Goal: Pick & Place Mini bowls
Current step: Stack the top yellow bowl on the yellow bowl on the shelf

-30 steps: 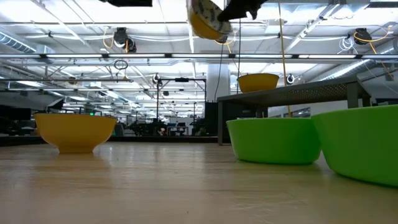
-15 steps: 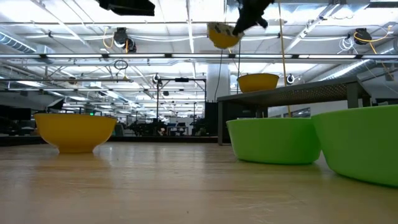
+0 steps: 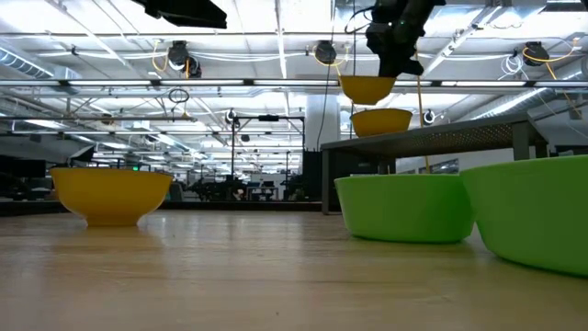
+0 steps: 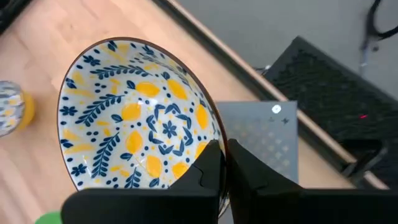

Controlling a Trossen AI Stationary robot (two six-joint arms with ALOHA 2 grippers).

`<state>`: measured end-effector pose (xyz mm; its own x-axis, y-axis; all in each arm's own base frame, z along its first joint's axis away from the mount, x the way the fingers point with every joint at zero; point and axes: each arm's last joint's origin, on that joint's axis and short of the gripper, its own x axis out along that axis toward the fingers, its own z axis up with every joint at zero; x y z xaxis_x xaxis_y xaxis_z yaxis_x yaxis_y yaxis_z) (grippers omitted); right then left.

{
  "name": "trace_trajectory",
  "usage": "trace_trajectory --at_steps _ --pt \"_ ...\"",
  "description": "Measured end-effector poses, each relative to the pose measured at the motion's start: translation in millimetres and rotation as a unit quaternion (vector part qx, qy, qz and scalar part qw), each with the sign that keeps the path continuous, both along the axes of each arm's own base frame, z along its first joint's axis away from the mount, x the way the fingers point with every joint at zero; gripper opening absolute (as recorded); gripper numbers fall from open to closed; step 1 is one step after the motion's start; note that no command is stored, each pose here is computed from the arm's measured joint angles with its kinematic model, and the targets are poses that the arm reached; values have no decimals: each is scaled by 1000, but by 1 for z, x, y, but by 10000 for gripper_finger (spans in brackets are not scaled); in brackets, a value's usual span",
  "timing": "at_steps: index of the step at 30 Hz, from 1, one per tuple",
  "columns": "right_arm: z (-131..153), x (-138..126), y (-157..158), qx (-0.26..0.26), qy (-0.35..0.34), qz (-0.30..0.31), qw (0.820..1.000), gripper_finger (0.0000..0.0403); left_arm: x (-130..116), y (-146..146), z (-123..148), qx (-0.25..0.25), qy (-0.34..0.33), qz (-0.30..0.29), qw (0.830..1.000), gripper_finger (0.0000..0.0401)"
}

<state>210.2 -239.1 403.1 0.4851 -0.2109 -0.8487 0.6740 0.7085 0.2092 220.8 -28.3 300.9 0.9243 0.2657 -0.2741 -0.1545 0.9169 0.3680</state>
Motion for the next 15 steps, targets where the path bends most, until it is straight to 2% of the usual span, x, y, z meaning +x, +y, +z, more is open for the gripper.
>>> trace_trajectory --at_steps 15 --pt "-8 -6 5 39 39 11 998 0 0 0 0 -2 0 1 1000 249"
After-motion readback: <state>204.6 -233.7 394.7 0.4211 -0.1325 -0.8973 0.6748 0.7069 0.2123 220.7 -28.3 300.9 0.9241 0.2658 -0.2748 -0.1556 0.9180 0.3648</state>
